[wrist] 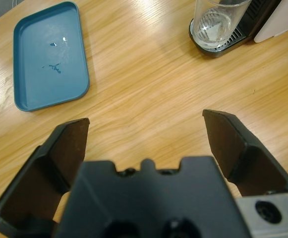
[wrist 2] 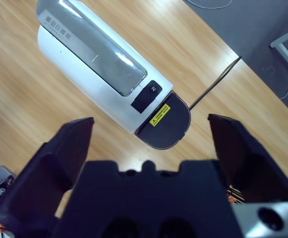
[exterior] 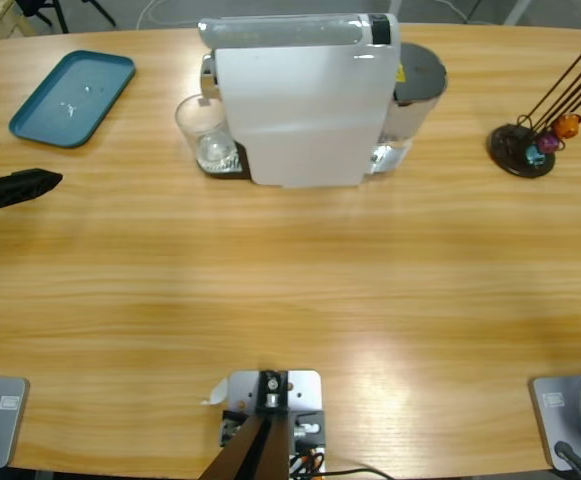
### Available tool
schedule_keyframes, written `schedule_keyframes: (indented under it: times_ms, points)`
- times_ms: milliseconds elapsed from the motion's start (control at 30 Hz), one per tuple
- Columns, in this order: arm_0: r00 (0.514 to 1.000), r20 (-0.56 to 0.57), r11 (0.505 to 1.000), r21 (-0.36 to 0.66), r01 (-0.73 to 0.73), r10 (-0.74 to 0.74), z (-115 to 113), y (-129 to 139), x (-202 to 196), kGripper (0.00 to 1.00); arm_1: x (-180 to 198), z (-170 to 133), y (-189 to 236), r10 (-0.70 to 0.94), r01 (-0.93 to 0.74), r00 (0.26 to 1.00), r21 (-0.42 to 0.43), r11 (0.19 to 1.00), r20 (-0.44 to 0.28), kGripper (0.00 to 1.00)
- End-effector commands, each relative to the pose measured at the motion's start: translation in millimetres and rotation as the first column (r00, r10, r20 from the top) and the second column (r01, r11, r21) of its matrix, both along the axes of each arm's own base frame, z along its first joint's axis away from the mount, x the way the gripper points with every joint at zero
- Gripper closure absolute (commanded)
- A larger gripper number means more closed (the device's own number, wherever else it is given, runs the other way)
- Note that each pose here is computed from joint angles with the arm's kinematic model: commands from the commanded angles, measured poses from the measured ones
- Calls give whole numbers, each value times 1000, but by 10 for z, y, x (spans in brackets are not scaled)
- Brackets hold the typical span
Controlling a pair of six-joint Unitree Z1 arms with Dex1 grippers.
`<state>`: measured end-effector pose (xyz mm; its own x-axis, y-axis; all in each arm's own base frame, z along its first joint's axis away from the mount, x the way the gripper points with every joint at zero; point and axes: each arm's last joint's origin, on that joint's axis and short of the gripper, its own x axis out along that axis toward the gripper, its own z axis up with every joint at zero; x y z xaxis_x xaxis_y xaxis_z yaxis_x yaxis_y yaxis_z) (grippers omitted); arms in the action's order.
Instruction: Pour coffee
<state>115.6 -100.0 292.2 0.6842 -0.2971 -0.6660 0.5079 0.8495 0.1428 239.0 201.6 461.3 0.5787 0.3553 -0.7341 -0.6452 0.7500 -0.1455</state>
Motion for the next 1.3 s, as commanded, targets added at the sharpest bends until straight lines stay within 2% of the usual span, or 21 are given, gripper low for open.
schedule_keyframes:
  times_ms: [33,367,500,733,867,967,1100,1300]
  points:
    - [1000,-22,1000,15,-6,6,-100,26,-34,4,-3,-102,5,-5,4,999,-26,1000,-33,0]
    - [1000,-21,1000,14,-6,6,-98,28,-36,4,-11,-94,-2,-4,4,1000,-24,1000,-30,0]
    - [1000,-20,1000,13,-6,6,-96,30,-38,4,-203,-88,-172,-2,2,1000,17,1000,23,0]
    - [1000,-20,1000,14,-7,7,-96,31,-38,4,-540,-198,-468,12,-14,999,24,1000,53,4]
    - [1000,-15,1000,7,-6,7,-94,36,-43,4,-876,-411,-757,6,-17,993,95,995,114,4]
    - [1000,-12,1000,5,-6,6,-100,35,-42,4,-1152,-696,-1002,-18,-5,988,150,989,152,3]
    - [1000,-10,1000,0,-3,3,-104,37,-47,4,-1440,-1082,-1264,-46,-8,971,221,975,236,0]
    - [1000,-10,1000,-2,-1,1,-120,21,-32,4,-1625,-1498,-1391,-8,-49,975,248,967,220,0]
